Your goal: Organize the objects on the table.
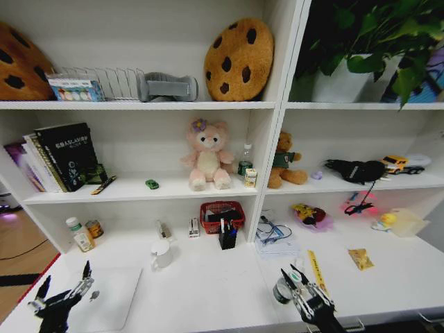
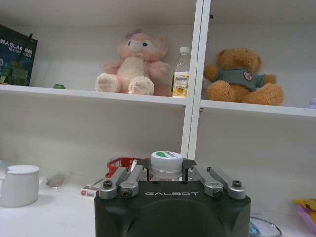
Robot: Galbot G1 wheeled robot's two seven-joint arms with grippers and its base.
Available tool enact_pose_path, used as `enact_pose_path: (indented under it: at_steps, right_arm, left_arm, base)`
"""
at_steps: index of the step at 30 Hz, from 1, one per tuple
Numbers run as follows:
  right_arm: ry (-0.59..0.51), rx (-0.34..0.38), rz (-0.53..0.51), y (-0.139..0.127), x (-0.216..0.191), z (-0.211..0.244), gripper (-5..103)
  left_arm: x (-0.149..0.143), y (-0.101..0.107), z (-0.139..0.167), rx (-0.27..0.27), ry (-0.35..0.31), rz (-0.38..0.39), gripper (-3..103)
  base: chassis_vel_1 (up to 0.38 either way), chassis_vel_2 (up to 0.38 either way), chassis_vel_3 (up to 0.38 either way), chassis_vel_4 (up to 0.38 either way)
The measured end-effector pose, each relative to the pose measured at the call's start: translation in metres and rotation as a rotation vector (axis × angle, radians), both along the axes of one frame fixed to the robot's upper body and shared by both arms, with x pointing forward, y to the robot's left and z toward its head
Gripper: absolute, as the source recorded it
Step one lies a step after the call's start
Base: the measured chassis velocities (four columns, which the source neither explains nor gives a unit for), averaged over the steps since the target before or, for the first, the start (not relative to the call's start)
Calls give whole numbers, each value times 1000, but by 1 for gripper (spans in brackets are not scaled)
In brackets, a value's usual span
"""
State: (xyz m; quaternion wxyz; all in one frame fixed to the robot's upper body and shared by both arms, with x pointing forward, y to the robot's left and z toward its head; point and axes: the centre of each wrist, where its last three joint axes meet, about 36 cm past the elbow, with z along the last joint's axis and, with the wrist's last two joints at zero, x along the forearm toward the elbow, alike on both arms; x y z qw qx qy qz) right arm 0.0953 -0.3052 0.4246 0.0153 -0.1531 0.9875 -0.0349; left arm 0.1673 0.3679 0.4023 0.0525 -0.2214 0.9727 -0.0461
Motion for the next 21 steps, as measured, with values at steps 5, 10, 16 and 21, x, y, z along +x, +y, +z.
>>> enact_pose_path:
  at_steps: [5,10,16,21]
  right_arm:
    - [42,-38,2,3,-39,-5,30]
    - [90,-75,8,-6,-68,-17,30]
    - [161,-90,-6,-6,-92,-23,30]
    - [218,-116,0,-10,-119,-34,30]
  left_arm:
    - [-2,8,-7,-13,1,21,100]
    - [-1,7,-19,-20,18,9,100]
    - [2,15,-23,-21,20,16,100]
    - [1,20,-25,-18,22,21,100]
  base:
    - [0,0,0,0]
    - [0,0,0,0]
    - [0,0,0,0]
    - [0,0,0,0]
